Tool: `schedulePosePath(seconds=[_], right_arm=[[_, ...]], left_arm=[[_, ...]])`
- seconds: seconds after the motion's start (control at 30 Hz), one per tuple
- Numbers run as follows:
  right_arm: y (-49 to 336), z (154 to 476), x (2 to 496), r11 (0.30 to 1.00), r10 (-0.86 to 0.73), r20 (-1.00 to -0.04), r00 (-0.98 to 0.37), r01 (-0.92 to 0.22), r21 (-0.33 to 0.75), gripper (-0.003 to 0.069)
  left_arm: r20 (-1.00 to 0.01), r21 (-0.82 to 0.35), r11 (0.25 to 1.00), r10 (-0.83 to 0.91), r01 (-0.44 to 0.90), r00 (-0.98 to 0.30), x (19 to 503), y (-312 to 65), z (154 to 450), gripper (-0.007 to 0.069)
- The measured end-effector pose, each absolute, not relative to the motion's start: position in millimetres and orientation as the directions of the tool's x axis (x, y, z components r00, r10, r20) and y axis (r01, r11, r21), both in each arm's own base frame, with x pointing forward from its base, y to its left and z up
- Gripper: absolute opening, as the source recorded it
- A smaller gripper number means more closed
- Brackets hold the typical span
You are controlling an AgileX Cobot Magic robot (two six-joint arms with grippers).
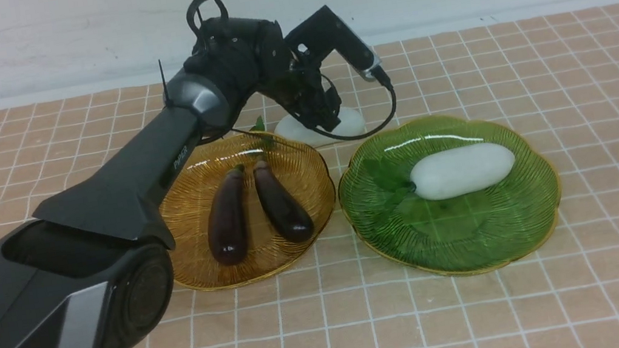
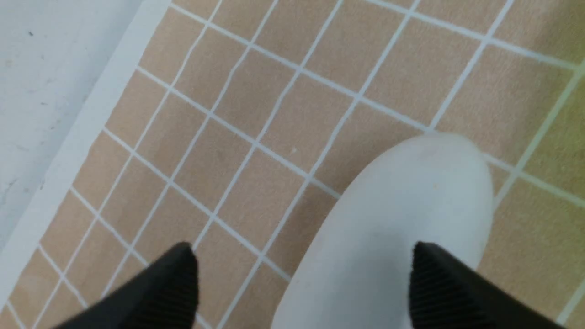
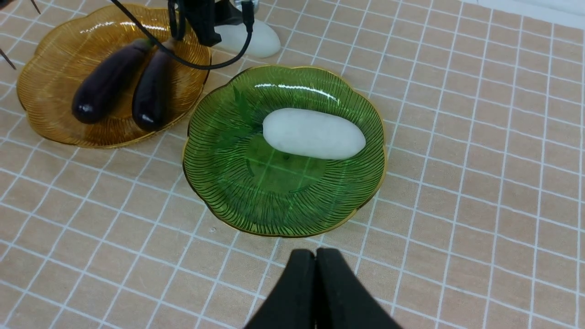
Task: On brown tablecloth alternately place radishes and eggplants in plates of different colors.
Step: 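Pick up the white radish and place it on the plate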
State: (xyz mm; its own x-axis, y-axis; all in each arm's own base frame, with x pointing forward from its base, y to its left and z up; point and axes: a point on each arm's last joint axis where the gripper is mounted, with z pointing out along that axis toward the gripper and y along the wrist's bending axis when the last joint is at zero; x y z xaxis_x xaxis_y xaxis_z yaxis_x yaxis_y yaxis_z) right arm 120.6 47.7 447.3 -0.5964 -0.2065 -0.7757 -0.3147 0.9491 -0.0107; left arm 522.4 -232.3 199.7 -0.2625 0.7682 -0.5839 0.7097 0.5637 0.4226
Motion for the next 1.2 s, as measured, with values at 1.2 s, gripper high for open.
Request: schedulePosePath(seconds=[1.2], right_arm=[[51.6,447.0,118.9,0.941,-0.190,-0.772,-0.606,-0.337,0.033,-0.0015]], left_arm=[[-0.531,0.434,0.533,0.803,0.727,-0.271,528.2,-232.5,161.1,0.0617]])
